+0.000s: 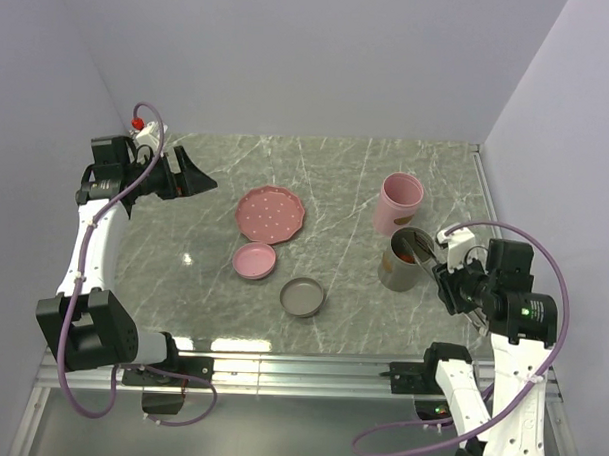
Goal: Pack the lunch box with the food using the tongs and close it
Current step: Place the food into the lunch box
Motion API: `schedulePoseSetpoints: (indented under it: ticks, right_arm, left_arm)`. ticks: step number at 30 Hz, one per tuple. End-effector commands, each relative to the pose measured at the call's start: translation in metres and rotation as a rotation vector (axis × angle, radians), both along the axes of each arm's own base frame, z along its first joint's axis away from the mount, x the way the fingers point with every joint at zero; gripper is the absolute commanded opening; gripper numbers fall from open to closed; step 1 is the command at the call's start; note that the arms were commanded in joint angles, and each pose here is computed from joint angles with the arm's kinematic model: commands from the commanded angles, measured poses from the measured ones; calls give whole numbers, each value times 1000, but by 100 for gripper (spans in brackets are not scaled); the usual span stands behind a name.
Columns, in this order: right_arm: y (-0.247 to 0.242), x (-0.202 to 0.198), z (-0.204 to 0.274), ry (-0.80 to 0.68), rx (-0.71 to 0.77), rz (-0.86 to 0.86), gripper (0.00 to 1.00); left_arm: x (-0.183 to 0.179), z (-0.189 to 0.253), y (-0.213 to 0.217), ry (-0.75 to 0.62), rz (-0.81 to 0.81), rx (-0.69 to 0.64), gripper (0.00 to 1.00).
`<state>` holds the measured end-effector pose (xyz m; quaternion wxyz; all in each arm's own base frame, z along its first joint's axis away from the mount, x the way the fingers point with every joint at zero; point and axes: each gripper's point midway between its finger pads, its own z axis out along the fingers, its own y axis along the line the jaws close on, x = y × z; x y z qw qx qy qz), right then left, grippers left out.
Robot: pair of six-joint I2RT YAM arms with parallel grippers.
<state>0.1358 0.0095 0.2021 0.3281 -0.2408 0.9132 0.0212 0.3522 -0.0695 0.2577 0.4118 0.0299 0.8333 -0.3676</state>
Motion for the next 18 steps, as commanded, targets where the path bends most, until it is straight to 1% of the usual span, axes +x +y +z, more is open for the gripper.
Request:
schedulePoseSetpoints:
  ticks: [1,5,9,10,12,13,14,15,16,17,18]
  right_arm:
    - [-4,10,24,-85,-24,-7,46]
    - [-4,22,48,-148,-24,-4,45]
    - [5,44,81,-221,32,20,45]
    - [11,53,85,-212,68,40,45]
    - [20,69,108,-262,133,46,44]
    - [31,80,111,-246,197,80,44]
    - [37,87,121,-262,231,97,44]
    - [44,103,126,-257,289,88,44]
    - [59,109,131,-258,343,127,45]
    - [68,116,136,-247,399,109,45]
    - [75,131,145,-293,415,119,45]
  left_arm:
    - [4,21,-2,-71,-9,4,99]
    - [5,23,-2,-75,-11,5,99]
    - [4,27,-3,-88,-13,-6,99]
    - [3,30,-4,-101,-12,-10,99]
    - [3,37,-3,-131,3,-23,99]
    - [3,39,-4,-141,7,-28,99]
    - [0,44,-5,-153,5,-39,99]
    - [1,46,-6,-162,9,-55,99]
    - [1,48,-6,-166,10,-65,99]
    - [-2,53,-8,-176,4,-76,99]
    - [-3,54,-10,-170,7,-94,99]
